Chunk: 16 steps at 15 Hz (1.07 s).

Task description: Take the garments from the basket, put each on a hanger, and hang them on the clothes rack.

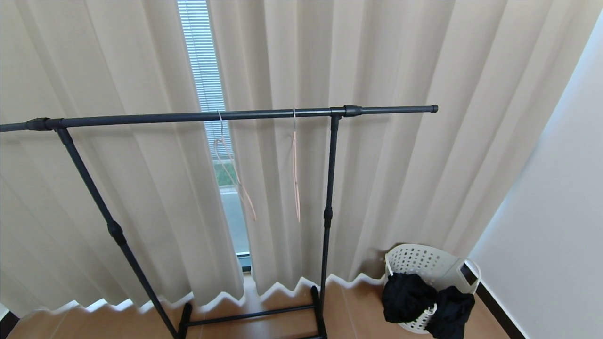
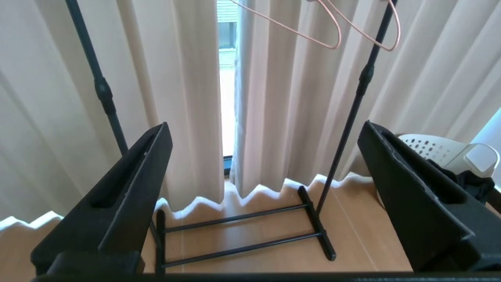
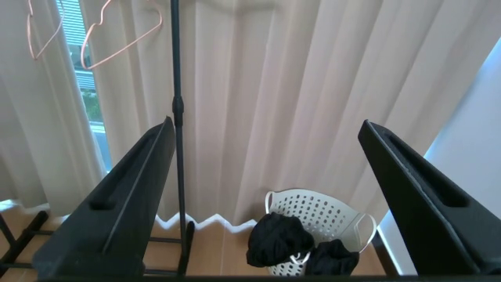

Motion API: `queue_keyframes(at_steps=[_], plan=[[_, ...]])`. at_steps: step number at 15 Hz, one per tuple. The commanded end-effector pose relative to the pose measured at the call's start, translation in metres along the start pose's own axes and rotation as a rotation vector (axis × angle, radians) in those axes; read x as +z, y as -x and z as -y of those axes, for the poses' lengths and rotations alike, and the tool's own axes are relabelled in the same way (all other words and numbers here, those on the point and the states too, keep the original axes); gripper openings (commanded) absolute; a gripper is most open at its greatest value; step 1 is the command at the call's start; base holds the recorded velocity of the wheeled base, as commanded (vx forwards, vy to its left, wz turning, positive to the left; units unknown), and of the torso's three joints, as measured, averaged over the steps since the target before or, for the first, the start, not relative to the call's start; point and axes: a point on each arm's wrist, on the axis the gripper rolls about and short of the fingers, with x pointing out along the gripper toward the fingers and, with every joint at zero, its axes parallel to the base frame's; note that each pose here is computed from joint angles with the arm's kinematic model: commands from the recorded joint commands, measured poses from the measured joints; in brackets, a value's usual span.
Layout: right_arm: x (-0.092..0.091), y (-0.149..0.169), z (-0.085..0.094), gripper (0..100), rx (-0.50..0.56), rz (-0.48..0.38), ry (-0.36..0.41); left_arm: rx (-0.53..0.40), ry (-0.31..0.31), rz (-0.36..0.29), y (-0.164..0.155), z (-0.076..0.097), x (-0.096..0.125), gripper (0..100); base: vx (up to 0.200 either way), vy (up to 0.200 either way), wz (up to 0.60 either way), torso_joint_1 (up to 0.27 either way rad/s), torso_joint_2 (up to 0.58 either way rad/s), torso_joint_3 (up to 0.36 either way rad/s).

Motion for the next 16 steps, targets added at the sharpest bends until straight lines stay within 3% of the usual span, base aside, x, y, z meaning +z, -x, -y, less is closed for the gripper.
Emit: queue_keyframes(at_steps=[1,6,16], plan=[[0.0000,-0.0001,0.0000,100,0.000,-0.001,-0.001,0.000,0.002,0.000,0.0000,0.0000,0.0001,100,0.000,0.000,0.00,0.000,0.00,0.000],[0.0000,-0.0001,0.0000,100,0.000,-0.001,0.001,0.000,0.002,0.000,0.0000,0.0000,0.0001,100,0.000,0.000,0.00,-0.022,0.05,0.027],[0.0000,-0.0001,0.0000,100,0.002,-0.001,0.001,0.000,0.002,0.000,0.0000,0.0000,0.0001,100,0.000,0.000,0.00,-0.161,0.39,0.213]])
